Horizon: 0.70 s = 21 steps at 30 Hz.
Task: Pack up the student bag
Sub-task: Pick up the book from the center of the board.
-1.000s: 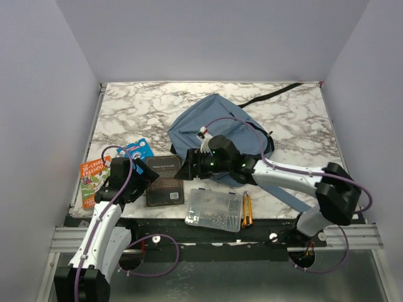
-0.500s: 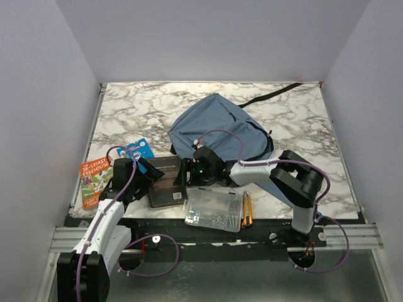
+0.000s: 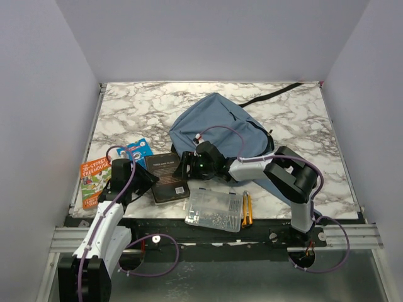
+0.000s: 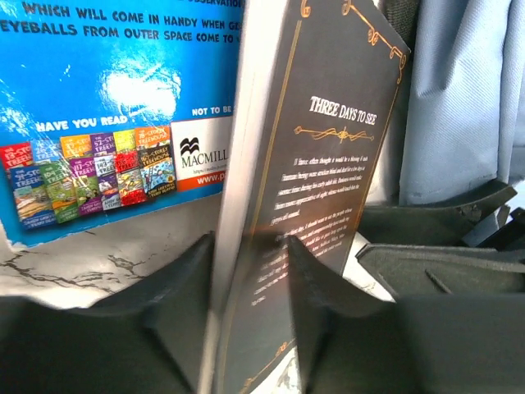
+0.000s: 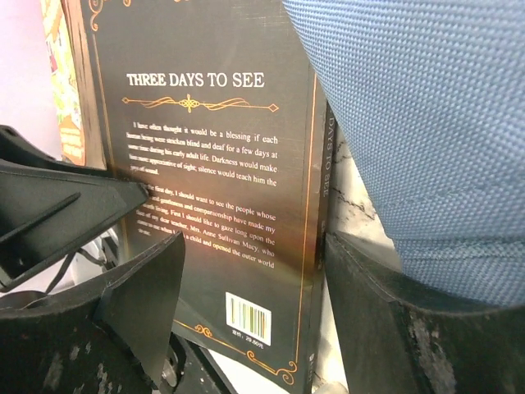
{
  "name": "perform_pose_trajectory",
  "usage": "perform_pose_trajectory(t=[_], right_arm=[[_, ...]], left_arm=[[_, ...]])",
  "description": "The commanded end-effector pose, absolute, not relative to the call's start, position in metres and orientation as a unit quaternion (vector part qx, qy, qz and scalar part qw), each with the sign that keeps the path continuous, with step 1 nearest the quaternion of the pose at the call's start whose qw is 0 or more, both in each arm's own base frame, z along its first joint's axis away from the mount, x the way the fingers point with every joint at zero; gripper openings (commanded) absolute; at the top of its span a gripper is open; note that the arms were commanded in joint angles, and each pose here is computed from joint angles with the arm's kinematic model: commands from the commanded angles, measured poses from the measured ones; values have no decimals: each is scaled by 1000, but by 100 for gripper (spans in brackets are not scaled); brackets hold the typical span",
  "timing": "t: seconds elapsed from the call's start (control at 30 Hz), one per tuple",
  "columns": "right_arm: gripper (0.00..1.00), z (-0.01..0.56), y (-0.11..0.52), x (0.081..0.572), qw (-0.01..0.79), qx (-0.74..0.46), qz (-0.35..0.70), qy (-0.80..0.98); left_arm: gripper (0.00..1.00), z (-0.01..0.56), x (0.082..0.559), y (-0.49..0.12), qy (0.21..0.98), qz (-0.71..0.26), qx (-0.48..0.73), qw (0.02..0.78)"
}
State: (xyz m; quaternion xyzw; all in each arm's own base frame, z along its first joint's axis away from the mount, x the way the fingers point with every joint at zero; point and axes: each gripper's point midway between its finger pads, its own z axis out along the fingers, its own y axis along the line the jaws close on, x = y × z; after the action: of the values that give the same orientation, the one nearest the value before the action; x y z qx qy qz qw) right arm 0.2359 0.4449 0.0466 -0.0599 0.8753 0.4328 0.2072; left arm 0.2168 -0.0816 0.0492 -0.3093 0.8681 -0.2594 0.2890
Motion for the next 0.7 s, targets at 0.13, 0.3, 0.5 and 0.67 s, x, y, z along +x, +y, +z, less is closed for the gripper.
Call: perform_pose_trajectory(t=[0.13,0.3,0.5,0.67], right_arm=[[74,64,442,232,233,-115,425,867],[78,83,429,235,270,-183,381,865],[87,133,419,205,408,-336,337,779],[89,160,426,158,503,-424,297,692]], left_arm=[[13,85,220,-97,853,-312,-283,309],[0,97,219,-99,855,-316,-281,301],[0,115,215,-93,852,-301,-317,288],[0,133,209,-99,848,-311,-349,250]])
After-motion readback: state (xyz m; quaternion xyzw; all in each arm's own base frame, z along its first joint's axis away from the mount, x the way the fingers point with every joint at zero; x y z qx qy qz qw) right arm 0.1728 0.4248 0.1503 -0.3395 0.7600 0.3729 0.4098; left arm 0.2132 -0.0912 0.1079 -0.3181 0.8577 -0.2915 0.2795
